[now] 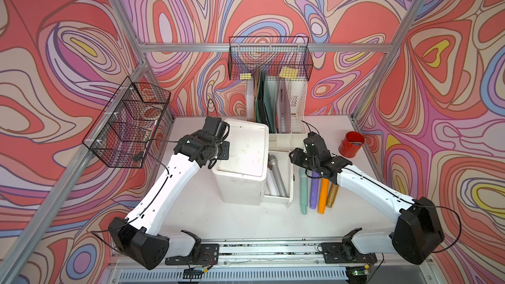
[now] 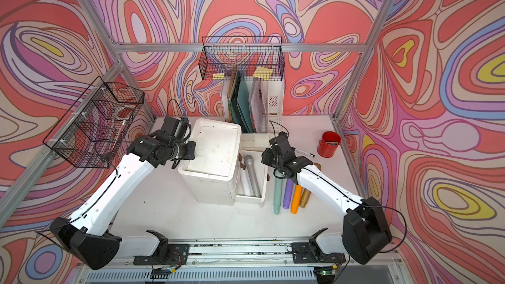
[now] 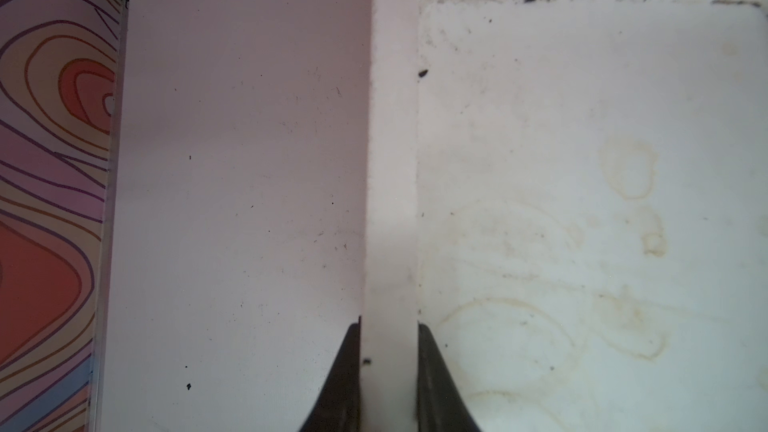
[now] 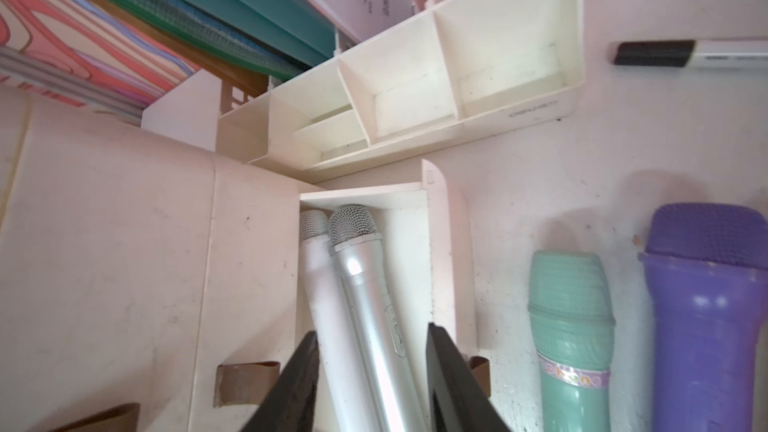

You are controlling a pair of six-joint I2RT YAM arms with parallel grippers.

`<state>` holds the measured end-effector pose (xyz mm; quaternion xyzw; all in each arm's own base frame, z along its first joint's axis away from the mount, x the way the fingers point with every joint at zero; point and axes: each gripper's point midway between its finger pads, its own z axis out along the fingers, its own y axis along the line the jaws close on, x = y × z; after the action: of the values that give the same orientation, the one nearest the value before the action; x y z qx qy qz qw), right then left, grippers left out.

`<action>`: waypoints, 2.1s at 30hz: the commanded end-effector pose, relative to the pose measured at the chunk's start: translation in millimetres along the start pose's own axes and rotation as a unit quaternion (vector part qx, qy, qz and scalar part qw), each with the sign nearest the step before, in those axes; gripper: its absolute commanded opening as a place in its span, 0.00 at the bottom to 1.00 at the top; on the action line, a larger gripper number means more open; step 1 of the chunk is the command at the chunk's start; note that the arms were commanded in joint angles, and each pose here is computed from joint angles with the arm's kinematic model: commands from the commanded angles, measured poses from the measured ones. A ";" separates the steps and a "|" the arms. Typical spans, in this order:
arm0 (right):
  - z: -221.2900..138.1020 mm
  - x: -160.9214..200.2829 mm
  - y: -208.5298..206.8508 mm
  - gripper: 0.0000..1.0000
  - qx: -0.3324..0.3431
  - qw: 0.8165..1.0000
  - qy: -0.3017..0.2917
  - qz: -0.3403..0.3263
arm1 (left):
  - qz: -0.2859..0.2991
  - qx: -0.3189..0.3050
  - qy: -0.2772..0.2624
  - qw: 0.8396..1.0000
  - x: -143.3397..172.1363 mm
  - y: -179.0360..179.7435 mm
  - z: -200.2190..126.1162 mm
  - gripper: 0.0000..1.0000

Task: Take the microphone out of the drawer
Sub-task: Open the drawer in the storage box, then pick up the microphone from the drawer.

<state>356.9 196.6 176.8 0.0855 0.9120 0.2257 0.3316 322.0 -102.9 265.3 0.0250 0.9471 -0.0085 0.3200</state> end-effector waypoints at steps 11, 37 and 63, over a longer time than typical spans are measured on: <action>47.5 60.4 24.3 0.45 0.031 0.974 0.174 -0.142 | 0.005 -0.014 0.006 1.000 4.0 3.4 3.1 0.00; 107.6 103.2 -11.3 0.46 0.112 0.957 0.230 -0.140 | 0.005 -0.014 0.005 1.000 2.0 3.5 2.0 0.00; 110.8 106.2 -20.0 0.13 0.140 0.954 0.232 -0.131 | 0.008 -0.019 0.008 1.000 4.7 4.7 5.7 0.00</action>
<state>346.3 257.1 34.3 -0.0640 0.9878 0.0859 0.1128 322.2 -102.1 265.1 0.0235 0.9470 -0.0063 0.3202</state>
